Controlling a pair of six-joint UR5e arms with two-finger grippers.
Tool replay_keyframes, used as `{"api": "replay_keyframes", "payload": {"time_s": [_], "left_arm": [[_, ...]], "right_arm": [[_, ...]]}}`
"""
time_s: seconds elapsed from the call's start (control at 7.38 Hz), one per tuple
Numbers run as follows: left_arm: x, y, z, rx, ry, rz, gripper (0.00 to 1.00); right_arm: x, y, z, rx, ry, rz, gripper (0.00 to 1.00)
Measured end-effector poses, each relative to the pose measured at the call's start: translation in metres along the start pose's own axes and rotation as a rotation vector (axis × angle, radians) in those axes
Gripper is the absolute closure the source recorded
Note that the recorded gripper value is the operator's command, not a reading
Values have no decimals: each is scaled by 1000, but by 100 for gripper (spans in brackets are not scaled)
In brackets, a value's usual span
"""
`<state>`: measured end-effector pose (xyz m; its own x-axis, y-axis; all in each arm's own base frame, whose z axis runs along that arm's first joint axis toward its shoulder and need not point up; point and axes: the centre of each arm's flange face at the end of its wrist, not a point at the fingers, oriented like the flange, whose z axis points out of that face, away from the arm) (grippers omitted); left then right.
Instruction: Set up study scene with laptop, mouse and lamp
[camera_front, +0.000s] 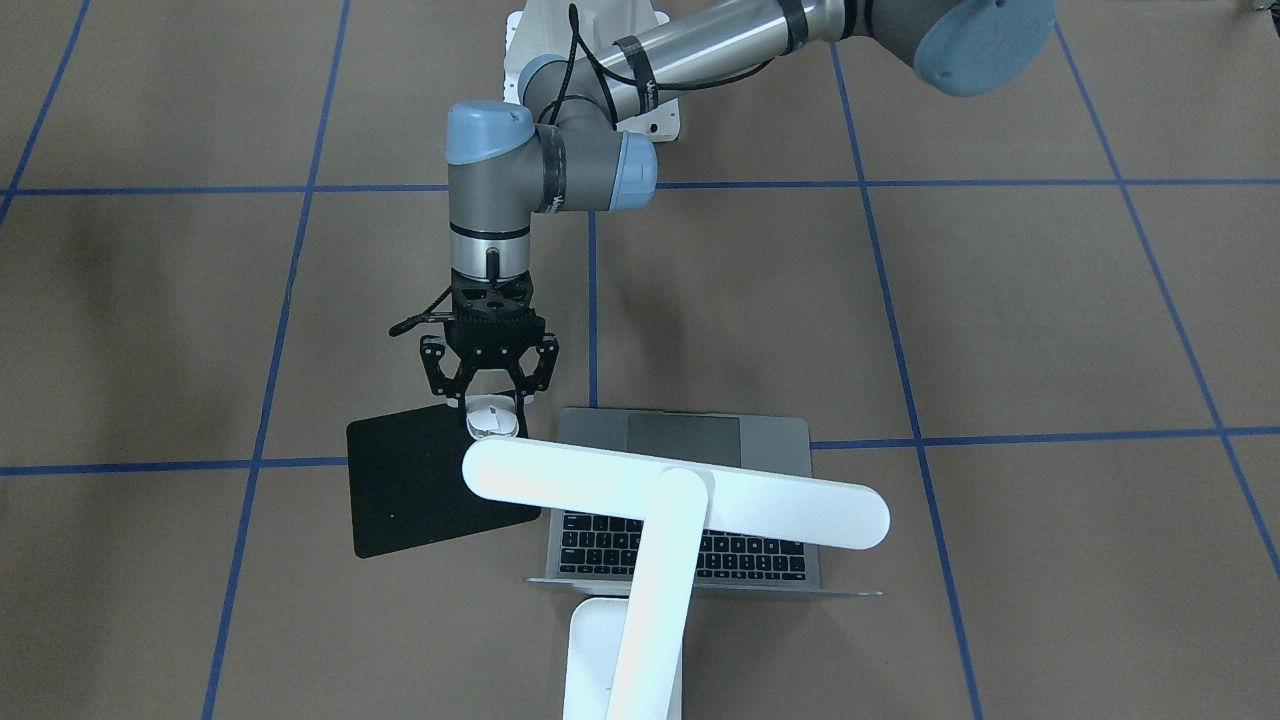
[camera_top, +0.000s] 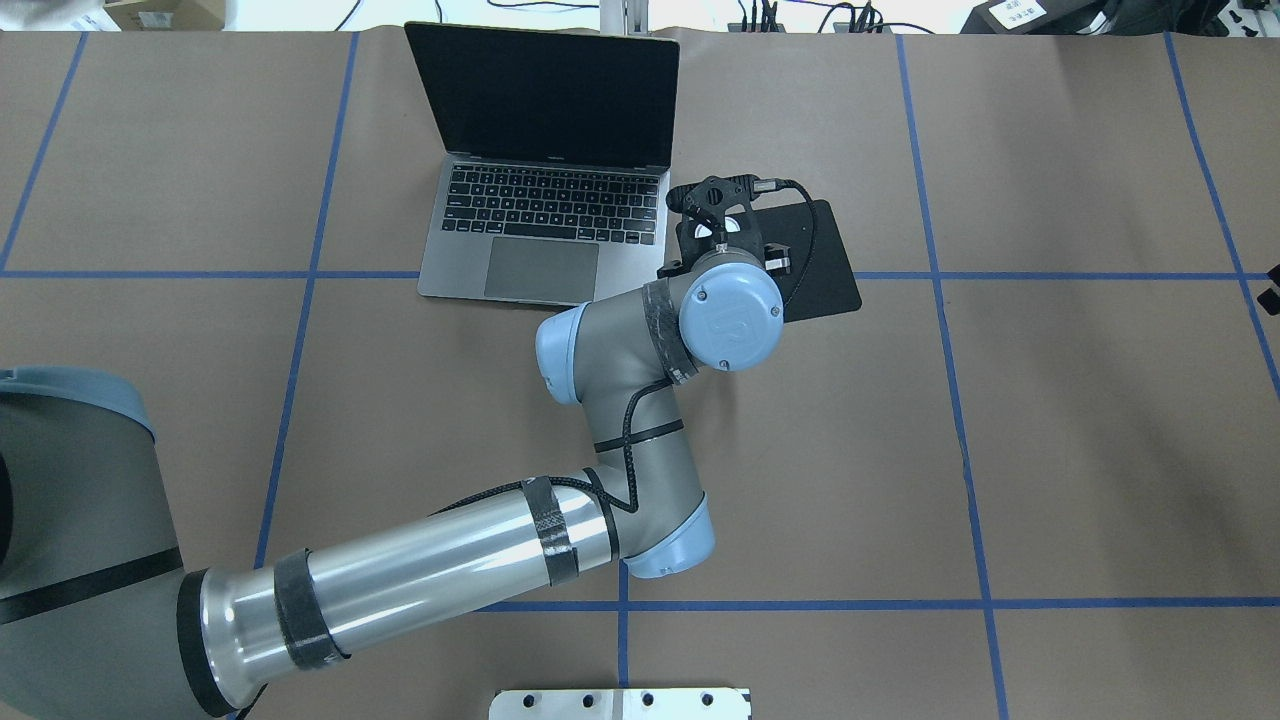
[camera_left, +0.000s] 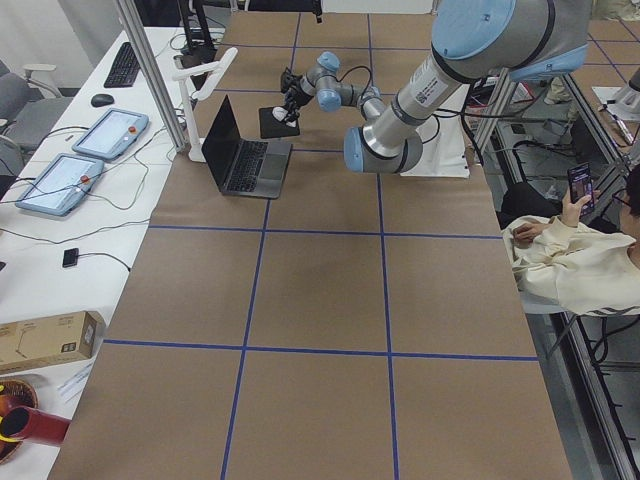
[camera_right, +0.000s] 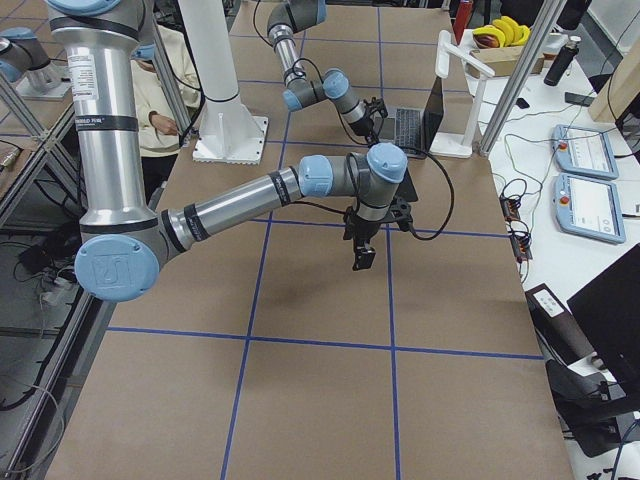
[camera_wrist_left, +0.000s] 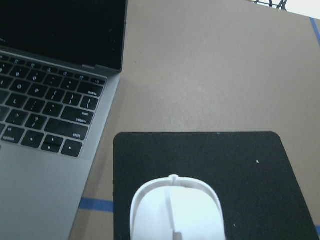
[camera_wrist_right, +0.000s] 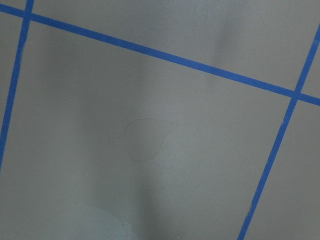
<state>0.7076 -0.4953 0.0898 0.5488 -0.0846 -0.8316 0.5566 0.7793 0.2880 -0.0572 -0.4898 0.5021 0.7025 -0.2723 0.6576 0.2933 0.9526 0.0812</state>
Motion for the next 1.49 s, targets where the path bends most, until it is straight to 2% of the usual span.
{"api": "replay_keyframes", "payload": {"time_s": [0.27, 0.54, 0.81, 1.08, 1.22, 1.36, 1.49], "left_arm": [[0, 1, -3, 8, 10, 1, 0], [-4, -5, -32, -16, 61, 12, 0], [-44, -10, -89, -106, 85, 25, 0], [-113, -22, -178, -221, 88, 43, 0], [-148, -31, -215, -265, 61, 57, 0], [-180, -43, -232, -306, 5, 73, 0], [-211, -65, -233, -351, -66, 95, 0]], "right_arm": [[0, -1, 0, 0, -2, 2, 0], [-1, -4, -3, 8, -9, -4, 0], [4, -4, -2, 10, 16, -3, 0], [13, -9, -7, 18, 40, 73, 0], [12, -14, -13, 33, 43, 144, 0], [13, -16, -19, 45, 45, 199, 0], [15, -16, -22, 53, 49, 226, 0]]}}
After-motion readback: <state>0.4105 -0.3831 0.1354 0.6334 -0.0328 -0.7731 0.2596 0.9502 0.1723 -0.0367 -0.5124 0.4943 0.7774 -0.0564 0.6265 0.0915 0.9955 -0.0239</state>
